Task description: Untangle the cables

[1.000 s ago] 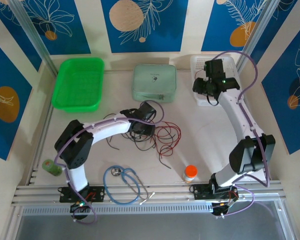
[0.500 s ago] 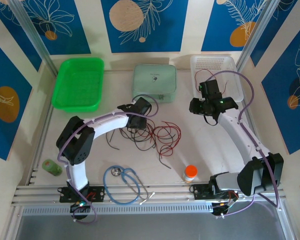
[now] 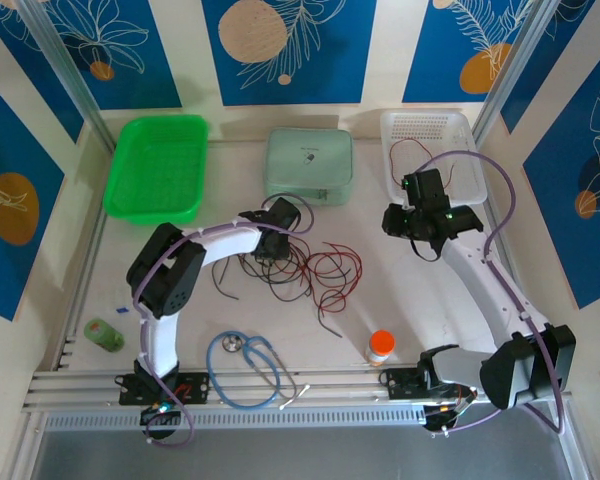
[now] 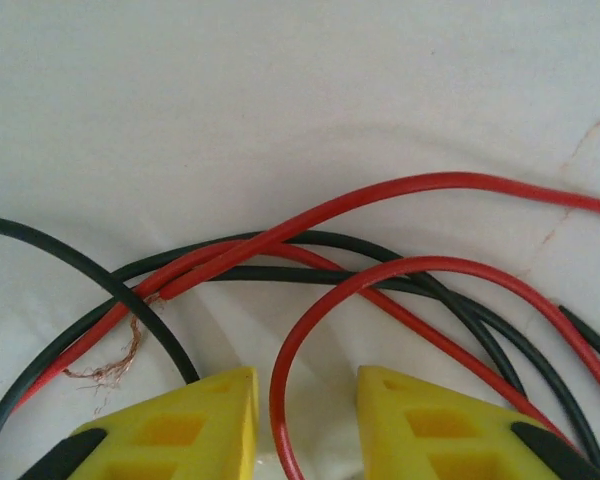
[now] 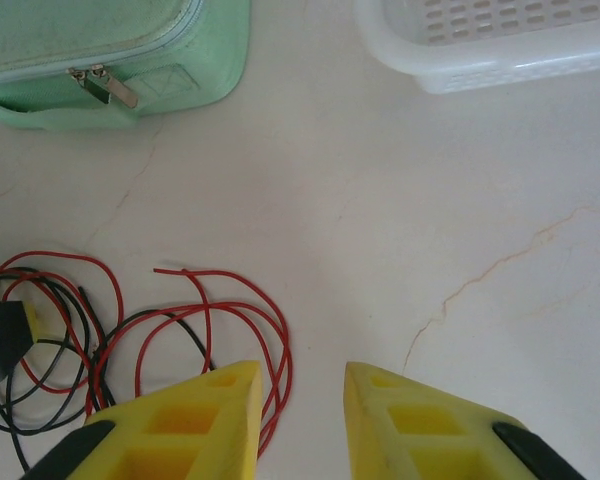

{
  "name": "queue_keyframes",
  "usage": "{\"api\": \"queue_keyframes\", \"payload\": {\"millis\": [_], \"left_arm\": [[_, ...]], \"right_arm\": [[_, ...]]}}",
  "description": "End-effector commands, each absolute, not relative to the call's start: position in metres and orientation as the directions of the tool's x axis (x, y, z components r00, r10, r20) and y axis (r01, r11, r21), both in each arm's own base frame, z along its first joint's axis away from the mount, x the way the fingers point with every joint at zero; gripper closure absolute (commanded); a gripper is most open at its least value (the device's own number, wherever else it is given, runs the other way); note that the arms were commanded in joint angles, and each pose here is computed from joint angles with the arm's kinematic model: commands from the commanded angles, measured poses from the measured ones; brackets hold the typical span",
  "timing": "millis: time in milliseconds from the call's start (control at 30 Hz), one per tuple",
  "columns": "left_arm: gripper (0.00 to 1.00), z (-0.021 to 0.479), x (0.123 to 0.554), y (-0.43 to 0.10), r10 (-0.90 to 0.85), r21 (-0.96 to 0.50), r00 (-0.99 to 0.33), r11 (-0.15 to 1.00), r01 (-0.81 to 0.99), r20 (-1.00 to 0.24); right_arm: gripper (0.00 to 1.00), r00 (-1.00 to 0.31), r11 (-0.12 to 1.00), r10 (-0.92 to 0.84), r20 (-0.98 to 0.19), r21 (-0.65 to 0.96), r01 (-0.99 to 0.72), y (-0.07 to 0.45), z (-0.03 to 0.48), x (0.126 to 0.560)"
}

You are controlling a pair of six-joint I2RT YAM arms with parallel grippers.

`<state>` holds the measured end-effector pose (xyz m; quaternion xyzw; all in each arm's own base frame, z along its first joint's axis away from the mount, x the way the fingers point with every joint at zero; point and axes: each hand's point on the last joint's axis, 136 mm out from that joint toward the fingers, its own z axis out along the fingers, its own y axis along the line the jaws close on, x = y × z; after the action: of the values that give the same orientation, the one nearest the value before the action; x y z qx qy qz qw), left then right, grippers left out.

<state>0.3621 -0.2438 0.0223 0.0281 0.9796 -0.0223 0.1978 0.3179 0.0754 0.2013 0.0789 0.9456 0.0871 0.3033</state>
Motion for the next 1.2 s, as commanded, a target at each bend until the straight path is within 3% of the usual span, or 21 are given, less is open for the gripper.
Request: {"api": "queue_keyframes", "payload": {"millis": [0,167,433,700,1167], "left_arm": [[0.78,0.009,0.364,-0.236,0.051,-0.007,-0.927,0.998,0.058,-0.372],[1.00,0.010,0.363,-0.237,0.054,-0.014,-0.925,0.998,0.064,-0.375],[1.00,0.080,0.365,-0.240,0.100,-0.008,-0.874,0.993,0.118,-0.475],[1.00,0.186,0.356,-0.260,0.153,-0.054,-0.792,0.972,0.228,-0.591],[1.00,0.275,0.332,-0.264,0.149,-0.109,-0.704,0.945,0.308,-0.695]], "right_arm": [[0.72,-0.806,0.969,0.212,-0.553,0.223,0.102,0.076,0.201,0.309],[0.73,-0.800,0.970,0.214,-0.560,0.219,0.106,0.072,0.204,0.303],[0.74,-0.818,0.942,0.221,-0.531,0.334,0.037,0.089,0.212,0.289],[0.73,-0.895,0.835,0.131,-0.426,0.535,-0.132,0.161,0.212,0.271],[0.69,-0.927,0.703,-0.042,-0.372,0.649,-0.292,0.279,0.154,0.272]]}}
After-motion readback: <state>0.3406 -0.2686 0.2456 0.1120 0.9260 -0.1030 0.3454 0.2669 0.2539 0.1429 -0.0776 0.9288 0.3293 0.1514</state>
